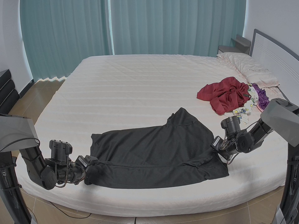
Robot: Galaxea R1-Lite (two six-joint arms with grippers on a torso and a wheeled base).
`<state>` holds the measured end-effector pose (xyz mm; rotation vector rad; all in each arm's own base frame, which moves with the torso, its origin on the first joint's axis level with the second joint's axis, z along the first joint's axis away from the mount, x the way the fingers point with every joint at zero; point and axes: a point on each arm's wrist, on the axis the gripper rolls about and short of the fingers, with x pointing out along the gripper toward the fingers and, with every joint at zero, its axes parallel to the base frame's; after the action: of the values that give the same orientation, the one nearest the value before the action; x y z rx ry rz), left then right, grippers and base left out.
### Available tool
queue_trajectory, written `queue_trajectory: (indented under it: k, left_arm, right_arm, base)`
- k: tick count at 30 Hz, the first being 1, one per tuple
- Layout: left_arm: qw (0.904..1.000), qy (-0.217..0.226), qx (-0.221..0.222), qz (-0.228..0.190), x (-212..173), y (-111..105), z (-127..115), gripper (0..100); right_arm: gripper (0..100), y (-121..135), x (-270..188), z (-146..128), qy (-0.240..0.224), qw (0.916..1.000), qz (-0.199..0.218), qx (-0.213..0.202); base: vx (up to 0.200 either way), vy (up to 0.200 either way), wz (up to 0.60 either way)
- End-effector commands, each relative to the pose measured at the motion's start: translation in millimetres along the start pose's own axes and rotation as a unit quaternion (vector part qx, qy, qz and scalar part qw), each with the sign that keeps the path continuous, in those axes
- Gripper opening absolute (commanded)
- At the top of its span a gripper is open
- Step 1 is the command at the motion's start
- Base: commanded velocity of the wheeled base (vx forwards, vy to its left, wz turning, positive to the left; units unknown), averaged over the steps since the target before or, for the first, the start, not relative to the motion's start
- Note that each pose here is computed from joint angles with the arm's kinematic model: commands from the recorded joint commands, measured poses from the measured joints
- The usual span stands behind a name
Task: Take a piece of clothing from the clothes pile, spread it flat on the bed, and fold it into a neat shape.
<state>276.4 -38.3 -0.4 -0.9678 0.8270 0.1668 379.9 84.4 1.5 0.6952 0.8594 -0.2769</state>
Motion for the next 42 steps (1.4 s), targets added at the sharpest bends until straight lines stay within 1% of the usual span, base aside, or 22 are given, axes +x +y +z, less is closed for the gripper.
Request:
queue_trajectory:
  k: [1, 5, 9, 12, 14, 20, 21, 25, 28, 34, 38, 39, 42]
  left_arm:
    - [1.0, 0.0, -0.001, 0.001, 0.2, 0.7, 0.0, 100]
    - [1.0, 0.001, 0.0, 0.002, 0.1, 0.8, -0.6, 100]
    - [1.0, 0.002, -0.001, 0.003, -0.4, 1.9, -0.8, 100]
    - [1.0, 0.002, 0.0, 0.003, -0.8, 1.7, -1.3, 100]
    - [1.0, 0.003, 0.0, 0.003, -0.8, 1.7, -1.3, 100]
    - [1.0, 0.002, 0.0, 0.003, -0.9, 1.9, -1.0, 100]
    - [1.0, 0.003, 0.0, 0.003, -0.8, 1.7, -1.3, 100]
    - [1.0, 0.003, 0.0, 0.003, -0.8, 1.7, -1.3, 100]
    - [1.0, 0.003, 0.0, 0.003, -0.8, 1.7, -1.3, 100]
    - [1.0, 0.003, 0.0, 0.003, -0.8, 1.7, -1.3, 100]
    - [1.0, 0.003, 0.0, 0.003, -0.8, 1.7, -1.3, 100]
    - [1.0, 0.003, 0.0, 0.003, -0.8, 1.7, -1.3, 100]
    - [1.0, 0.003, 0.0, 0.003, -1.0, 2.0, -1.6, 100]
  right_arm:
    - [0, 14.6, -37.0, 8.5, -0.008, 0.9997, 0.024, -0.003]
    - [0, 16.5, -59.3, 0.3, 0.013, 0.9994, 0.028, -0.013]
    - [0, 15.4, -65.9, -6.3, 0.025, 0.9993, 0.02, -0.021]
    - [0, 8.0, -71.5, -16.1, 0.039, 0.9988, 0.01, -0.026]
    - [0, 5.1, -76.2, -19.4, 0.044, 0.9986, 0.008, -0.028]
    - [0, -8.7, -78.9, -29.9, 0.059, 0.9976, -0.012, -0.033]
    - [100, -11.1, -80.3, -34.4, 0.064, 0.9971, -0.015, -0.037]
    - [100, -17.3, -87.5, -50.6, 0.083, 0.9948, -0.023, -0.054]
    - [100, -22.2, -89.9, -57.1, 0.091, 0.9935, -0.03, -0.06]
    - [100, -25.7, -88.4, -54.8, 0.09, 0.9935, -0.033, -0.06]
    - [100, -26.4, -77.3, -48.9, 0.076, 0.9944, -0.01, -0.073]
    - [100, -26.7, -75.6, -49.0, 0.077, 0.9943, -0.009, -0.074]
    - [100, -32.4, -55.9, -49.0, 0.071, 0.9926, -0.006, -0.098]
  base:
    - [0.0, 0.0, 0.0]
    - [0.0, 0.0, 0.0]
    - [0.0, 0.0, 0.0]
    - [0.0, 0.0, 0.0]
    - [0.0, 0.0, 0.0]
    - [0.0, 0.0, 0.0]
    - [0.0, 0.0, 0.0]
    - [0.0, 0.0, 0.0]
    - [0.0, 0.0, 0.0]
    - [0.0, 0.0, 0.0]
    - [0.0, 0.0, 0.0]
    - [0.0, 0.0, 0.0]
    - [0.0, 0.0, 0.0]
